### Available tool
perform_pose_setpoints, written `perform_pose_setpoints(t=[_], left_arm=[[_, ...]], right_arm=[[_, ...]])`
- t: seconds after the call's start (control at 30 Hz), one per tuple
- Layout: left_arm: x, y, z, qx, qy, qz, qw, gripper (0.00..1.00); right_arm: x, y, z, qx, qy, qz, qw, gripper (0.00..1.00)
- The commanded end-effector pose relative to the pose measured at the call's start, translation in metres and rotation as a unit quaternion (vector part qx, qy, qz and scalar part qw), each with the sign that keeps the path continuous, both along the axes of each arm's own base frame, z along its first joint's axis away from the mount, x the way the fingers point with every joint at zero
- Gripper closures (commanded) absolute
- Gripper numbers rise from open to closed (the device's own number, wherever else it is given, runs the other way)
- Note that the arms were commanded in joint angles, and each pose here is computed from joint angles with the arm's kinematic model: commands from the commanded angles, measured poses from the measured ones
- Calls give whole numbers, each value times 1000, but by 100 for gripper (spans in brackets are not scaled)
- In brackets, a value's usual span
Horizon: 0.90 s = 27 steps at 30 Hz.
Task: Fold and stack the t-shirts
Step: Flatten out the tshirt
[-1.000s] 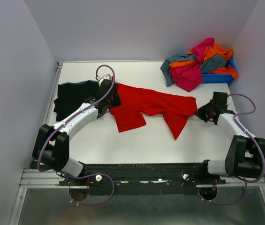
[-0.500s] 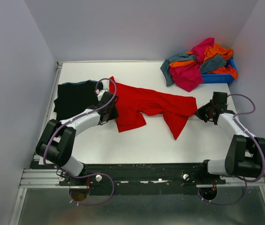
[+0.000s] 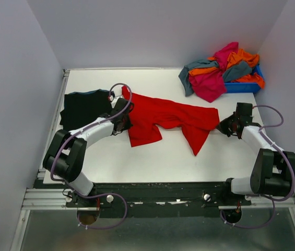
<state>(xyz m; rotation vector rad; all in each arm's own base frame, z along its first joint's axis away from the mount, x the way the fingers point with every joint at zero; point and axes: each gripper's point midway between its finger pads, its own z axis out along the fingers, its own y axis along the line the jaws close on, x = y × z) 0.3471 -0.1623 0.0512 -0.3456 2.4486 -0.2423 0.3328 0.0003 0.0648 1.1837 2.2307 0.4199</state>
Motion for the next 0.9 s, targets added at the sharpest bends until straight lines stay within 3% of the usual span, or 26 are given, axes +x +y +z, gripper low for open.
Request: perform_pose_setpoints(t=[0.0,0.17,0.27,0.53,0.73,0.87], left_arm=[[4,-12,39,5,-23,-19,1000,100],[11,-16,63,63,-42,-27,997,100],[7,-15,70,60,-42,-29,997,100],[-49,36,55,131,8,-19,991,100],[-94,63,79,117,1,9,993,100],[-94,60,64,113,13,9,993,100]], right_arm=[[7,-2,3,-3,-10,3,1000,99],[8,0,1,2,-6,9,1000,99],[7,-2,1,-2,-5,7,1000,99],[6,-1,5,-2,-10,6,1000,99],[6,-3,8,-7,-19,3,1000,99],[5,-1,8,-4,-24,3,1000,99]])
